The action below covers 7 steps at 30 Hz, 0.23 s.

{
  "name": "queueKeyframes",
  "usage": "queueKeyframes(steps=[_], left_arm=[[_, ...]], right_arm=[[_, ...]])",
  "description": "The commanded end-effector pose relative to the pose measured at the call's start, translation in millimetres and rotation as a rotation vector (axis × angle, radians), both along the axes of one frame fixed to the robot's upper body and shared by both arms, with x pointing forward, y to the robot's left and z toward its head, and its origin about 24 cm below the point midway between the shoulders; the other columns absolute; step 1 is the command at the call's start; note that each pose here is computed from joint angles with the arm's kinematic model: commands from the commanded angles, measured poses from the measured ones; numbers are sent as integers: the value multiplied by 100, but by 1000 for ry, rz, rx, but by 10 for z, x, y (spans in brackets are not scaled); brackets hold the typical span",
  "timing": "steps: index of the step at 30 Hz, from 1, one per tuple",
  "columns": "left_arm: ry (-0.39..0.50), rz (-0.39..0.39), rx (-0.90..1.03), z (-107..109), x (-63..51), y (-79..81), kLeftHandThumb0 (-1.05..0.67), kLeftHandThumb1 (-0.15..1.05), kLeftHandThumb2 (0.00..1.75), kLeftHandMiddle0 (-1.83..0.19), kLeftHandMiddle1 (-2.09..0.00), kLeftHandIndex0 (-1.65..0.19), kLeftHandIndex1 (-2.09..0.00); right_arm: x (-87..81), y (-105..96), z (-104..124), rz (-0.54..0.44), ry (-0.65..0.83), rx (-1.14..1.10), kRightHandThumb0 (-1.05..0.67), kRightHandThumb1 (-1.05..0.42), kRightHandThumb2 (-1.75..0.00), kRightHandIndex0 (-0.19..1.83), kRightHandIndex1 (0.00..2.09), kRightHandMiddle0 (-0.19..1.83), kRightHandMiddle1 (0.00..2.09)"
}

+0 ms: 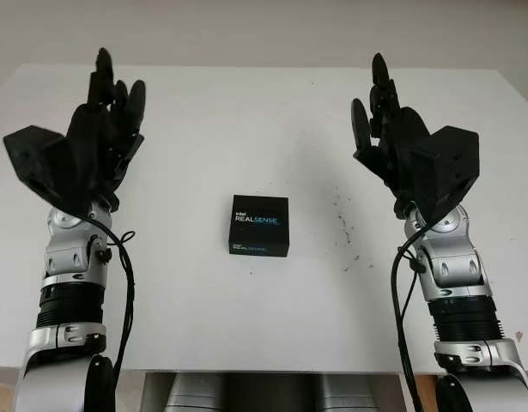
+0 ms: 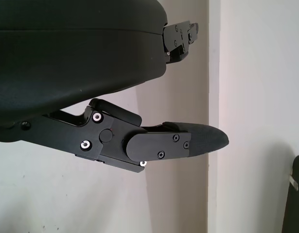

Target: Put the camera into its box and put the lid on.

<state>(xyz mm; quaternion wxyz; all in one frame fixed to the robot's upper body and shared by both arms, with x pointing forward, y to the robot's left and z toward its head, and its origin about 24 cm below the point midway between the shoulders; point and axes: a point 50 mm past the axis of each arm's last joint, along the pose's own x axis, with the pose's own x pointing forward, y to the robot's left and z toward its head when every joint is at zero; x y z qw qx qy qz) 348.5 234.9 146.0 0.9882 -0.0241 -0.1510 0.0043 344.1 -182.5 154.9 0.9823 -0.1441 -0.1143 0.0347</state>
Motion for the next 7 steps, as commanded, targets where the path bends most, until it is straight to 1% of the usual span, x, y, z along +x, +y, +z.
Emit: queueKeyframes(steps=[1,7], left_arm=[[-37,-5,-10,27,-39,-2,-67,105,47,19,0,19,0],[-88,-27,-9,62,-131,-63,-68,105,45,19,-3,19,-1]], right_arm=[[-19,28,-49,2,14,14,-83,-105,-70,-19,0,-19,0],[-46,44,-94,8,18,23,-86,-105,-68,-19,0,-19,0]])
